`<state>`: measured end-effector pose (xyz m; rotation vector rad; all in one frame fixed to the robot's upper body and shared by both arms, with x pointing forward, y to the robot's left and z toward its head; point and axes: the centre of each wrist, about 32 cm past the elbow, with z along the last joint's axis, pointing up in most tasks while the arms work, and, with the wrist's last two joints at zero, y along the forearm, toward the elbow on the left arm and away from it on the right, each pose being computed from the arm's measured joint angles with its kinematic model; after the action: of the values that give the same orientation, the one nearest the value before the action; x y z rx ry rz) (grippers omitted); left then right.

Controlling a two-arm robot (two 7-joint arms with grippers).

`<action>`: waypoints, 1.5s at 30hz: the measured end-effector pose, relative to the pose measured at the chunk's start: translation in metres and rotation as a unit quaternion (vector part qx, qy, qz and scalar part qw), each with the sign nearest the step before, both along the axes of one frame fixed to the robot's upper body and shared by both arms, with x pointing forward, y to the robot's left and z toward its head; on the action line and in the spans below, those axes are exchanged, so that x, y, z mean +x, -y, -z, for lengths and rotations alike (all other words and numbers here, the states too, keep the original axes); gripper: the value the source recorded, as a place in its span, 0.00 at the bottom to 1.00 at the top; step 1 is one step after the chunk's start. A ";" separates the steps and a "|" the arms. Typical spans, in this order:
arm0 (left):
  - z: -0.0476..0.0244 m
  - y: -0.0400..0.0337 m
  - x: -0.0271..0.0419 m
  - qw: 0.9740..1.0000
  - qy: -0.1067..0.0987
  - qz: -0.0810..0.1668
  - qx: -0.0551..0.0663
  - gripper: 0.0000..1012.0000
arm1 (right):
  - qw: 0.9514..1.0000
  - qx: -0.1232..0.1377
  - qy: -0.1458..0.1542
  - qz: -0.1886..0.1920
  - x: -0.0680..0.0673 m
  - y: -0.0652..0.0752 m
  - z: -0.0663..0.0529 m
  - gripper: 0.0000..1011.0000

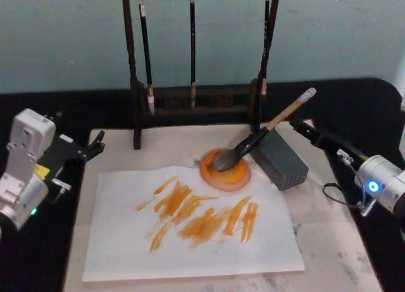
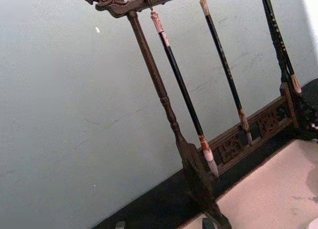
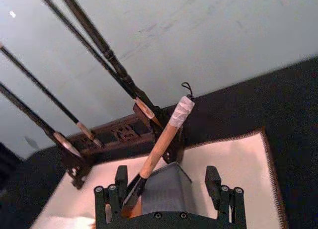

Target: Pick up the brush from the inkstone, write on the paper, then place the brush back to its original position.

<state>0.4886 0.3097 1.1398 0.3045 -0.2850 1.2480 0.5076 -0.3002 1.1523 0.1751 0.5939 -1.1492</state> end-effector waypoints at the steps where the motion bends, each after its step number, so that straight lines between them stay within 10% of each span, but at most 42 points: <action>1: 0.0000 0.0000 0.0000 1.000 0.000 0.000 0.000 0.99 | 1.000 0.008 -0.004 0.002 0.001 -0.001 0.000 0.99; 18: 0.0000 0.0000 0.0000 1.000 0.000 0.000 0.000 0.99 | 0.991 0.120 -0.032 0.043 0.028 -0.015 0.007 0.99; 45: 0.0000 0.0000 0.0000 1.000 0.000 0.000 0.000 0.99 | 0.988 0.150 -0.041 0.025 0.056 -0.027 0.018 0.99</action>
<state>0.4886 0.3097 1.1398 0.3045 -0.2850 1.2480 0.5641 -0.2733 1.1345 0.4044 0.8387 -1.1157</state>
